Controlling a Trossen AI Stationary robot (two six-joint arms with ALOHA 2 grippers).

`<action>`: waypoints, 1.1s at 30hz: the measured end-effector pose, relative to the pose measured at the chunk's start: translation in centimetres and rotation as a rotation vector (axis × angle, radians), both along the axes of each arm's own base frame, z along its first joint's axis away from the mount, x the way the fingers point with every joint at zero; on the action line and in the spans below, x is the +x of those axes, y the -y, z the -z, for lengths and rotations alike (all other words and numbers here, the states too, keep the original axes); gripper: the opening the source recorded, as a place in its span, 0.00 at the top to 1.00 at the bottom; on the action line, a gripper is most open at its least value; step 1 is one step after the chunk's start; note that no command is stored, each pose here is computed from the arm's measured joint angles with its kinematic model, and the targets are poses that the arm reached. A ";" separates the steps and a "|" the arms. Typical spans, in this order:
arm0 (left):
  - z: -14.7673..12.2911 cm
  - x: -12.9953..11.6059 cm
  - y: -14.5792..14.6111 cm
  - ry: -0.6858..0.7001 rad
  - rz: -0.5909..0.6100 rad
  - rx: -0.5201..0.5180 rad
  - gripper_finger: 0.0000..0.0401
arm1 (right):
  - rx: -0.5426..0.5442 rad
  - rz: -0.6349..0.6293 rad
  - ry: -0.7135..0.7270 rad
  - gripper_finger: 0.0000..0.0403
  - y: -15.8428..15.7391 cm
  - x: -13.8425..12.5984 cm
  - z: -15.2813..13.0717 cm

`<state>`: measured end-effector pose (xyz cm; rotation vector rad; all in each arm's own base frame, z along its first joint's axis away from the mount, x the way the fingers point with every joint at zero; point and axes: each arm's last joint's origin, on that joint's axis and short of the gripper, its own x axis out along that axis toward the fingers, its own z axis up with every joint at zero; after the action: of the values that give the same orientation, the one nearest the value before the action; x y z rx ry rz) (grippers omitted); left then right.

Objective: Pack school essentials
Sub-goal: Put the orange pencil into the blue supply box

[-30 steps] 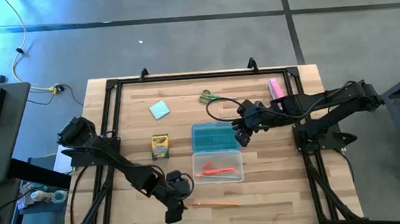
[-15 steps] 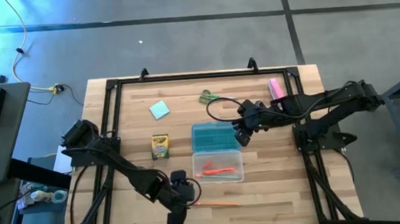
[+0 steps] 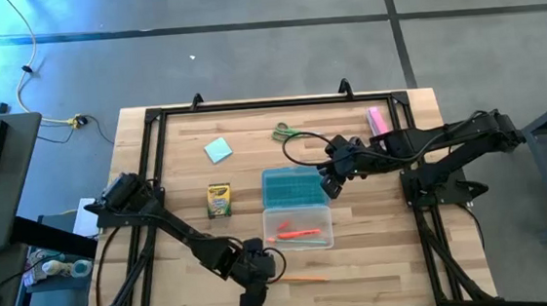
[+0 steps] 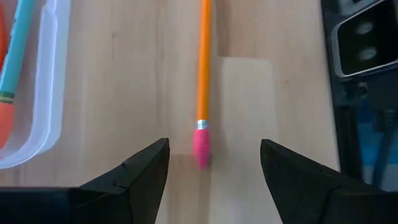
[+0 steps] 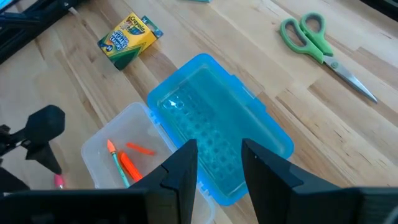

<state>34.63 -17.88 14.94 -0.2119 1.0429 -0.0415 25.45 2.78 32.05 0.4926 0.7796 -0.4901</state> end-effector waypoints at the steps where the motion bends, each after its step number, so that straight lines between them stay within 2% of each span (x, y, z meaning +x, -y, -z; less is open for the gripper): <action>1: 0.2 0.1 0.0 0.005 -0.001 0.000 0.40 | -0.003 0.002 -0.001 0.71 0.0 0.0 0.0; 6: 1.0 0.5 0.1 0.027 -0.001 0.051 0.40 | -0.011 0.007 -0.008 0.71 0.0 -0.1 0.0; 12: 2.6 0.6 0.3 -0.016 0.010 0.076 0.40 | -0.012 0.007 -0.017 0.71 0.1 -0.2 0.1; 17: 3.4 0.3 0.8 -0.011 -0.033 0.150 0.42 | -0.013 0.007 -0.022 0.71 0.1 -0.2 0.1; 21: 3.6 0.2 0.7 -0.015 -0.047 0.170 0.53 | -0.013 0.008 -0.026 0.71 0.1 -0.2 0.1; 33: 3.8 0.1 0.7 -0.020 -0.011 0.209 0.94 | -0.012 0.010 -0.028 0.71 0.1 -0.2 0.2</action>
<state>34.68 -18.55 11.18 -0.0281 1.0584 0.0795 25.22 2.72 31.89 0.4793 0.8006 -0.5112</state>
